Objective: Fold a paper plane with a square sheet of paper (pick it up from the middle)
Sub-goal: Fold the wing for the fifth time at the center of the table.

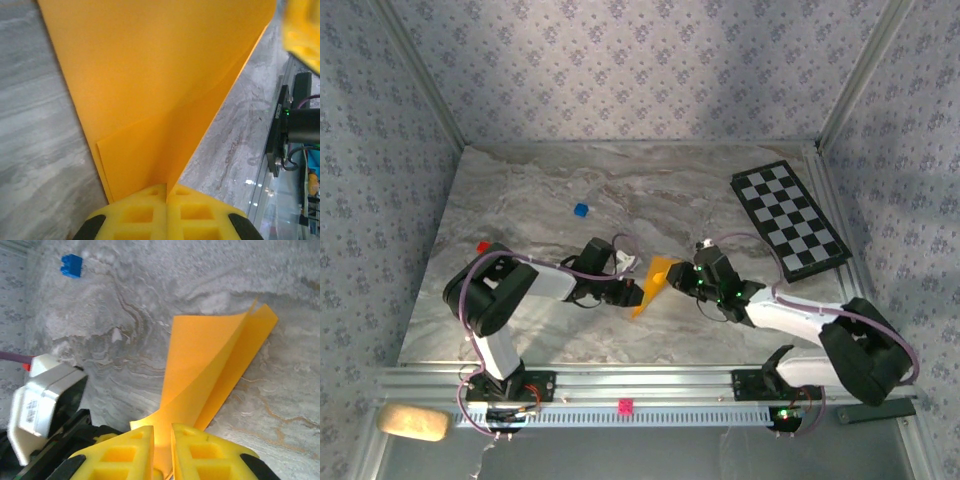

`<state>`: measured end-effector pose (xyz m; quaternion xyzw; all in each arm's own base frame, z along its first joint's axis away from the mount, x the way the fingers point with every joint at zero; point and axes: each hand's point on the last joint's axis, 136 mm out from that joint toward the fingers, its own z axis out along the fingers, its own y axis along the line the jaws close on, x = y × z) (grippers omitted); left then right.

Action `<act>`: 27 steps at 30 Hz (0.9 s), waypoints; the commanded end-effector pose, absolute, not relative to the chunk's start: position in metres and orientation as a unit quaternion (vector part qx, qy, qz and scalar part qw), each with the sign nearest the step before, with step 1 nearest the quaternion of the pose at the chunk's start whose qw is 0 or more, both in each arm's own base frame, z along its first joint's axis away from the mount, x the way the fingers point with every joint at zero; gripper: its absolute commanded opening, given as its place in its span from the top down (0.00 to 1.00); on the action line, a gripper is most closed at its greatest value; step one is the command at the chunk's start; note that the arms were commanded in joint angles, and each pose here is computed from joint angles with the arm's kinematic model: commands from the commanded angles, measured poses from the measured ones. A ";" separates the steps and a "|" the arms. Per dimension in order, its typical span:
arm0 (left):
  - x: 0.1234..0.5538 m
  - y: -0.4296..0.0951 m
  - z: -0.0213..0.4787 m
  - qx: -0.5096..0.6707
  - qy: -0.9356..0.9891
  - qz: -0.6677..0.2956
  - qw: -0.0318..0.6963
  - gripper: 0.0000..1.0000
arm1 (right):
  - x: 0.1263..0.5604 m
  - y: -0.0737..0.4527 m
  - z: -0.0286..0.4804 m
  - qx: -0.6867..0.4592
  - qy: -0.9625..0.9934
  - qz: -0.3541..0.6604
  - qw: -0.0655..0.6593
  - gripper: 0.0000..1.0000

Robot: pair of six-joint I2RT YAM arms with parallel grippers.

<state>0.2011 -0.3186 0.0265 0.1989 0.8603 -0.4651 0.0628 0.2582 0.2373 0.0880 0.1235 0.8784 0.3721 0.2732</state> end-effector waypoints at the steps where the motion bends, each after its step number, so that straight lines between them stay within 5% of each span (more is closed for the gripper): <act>1: 0.204 -0.316 0.020 0.198 0.866 -0.454 0.072 1.00 | 0.254 0.235 0.090 0.099 0.880 0.371 0.278 0.82; 27: 0.213 -0.288 -0.003 0.095 0.871 -0.481 0.014 1.00 | 0.264 0.306 0.077 0.013 0.874 0.450 0.183 0.83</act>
